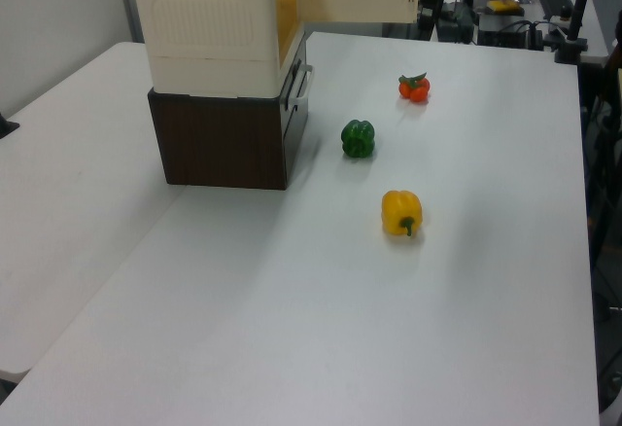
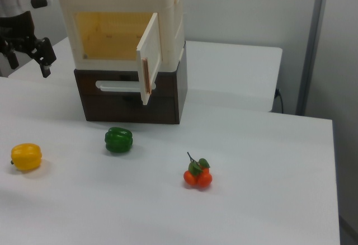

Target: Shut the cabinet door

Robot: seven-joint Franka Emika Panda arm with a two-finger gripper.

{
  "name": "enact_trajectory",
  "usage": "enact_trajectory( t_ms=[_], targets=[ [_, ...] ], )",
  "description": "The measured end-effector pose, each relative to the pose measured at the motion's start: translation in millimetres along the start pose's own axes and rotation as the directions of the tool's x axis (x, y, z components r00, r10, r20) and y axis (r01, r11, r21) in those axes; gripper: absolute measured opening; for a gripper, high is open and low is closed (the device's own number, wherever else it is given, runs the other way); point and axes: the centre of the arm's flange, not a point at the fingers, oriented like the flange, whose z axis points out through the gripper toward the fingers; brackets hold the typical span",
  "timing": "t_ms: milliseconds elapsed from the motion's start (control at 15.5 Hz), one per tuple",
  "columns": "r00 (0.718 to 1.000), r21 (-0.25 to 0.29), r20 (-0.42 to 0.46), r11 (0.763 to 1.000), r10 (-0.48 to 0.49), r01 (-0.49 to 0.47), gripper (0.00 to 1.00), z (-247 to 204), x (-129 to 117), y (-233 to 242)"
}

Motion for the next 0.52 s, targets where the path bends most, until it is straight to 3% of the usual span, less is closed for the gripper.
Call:
enact_trajectory(
  t_ms=[517],
  targets=[
    [1.000, -0.001, -0.001, 1.000, -0.012, 0.012, 0.96, -0.4, -0.1, 3.4]
  ],
)
